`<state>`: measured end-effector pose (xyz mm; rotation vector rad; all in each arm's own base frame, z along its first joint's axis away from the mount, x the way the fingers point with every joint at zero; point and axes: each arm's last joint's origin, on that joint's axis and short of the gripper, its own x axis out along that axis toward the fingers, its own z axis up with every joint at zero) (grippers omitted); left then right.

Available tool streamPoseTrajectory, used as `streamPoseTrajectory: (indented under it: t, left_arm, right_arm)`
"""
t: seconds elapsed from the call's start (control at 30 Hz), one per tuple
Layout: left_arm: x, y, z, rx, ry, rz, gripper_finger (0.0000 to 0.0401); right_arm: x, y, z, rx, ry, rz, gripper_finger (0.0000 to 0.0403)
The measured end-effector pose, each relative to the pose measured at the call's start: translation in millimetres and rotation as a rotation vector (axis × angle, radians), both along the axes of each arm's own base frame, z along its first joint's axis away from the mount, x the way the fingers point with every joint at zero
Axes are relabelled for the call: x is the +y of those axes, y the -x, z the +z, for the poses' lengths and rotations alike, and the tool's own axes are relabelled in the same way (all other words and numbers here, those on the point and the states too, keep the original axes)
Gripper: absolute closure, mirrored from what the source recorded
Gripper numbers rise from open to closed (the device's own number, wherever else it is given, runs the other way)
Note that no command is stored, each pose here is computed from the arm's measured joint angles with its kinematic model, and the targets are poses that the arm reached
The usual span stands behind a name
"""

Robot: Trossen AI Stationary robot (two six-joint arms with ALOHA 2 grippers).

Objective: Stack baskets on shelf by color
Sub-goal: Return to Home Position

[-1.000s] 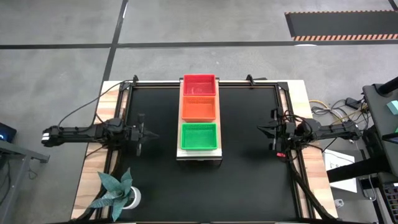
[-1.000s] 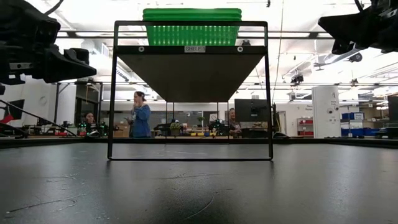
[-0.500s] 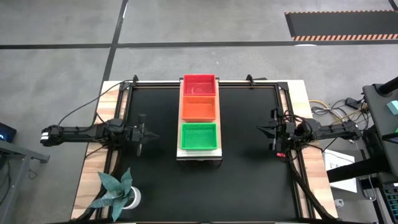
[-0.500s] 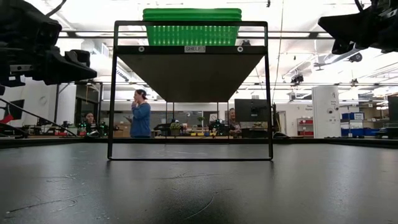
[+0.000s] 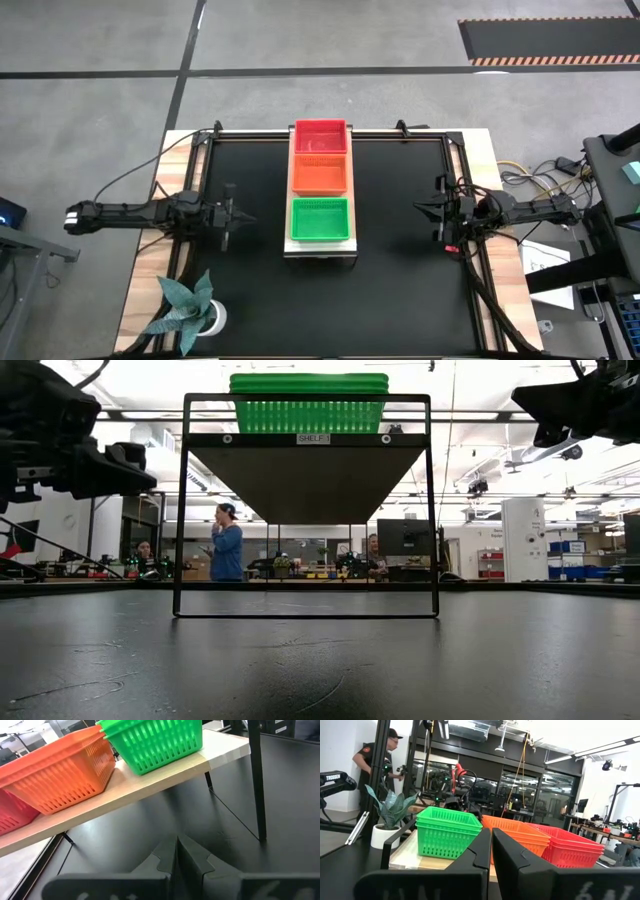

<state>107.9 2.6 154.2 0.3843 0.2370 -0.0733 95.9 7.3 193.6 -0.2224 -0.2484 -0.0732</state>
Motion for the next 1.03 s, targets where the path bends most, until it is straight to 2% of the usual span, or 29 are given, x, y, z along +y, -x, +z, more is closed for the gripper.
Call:
streamPoseTrajectory:
  t: [1.03]
  left_arm:
    - [0.0,-0.6,-0.2,-0.006,0.0,-0.001,0.0401]
  right_arm:
    - [0.0,0.0,0.0,0.0,0.0,0.0,0.0394]
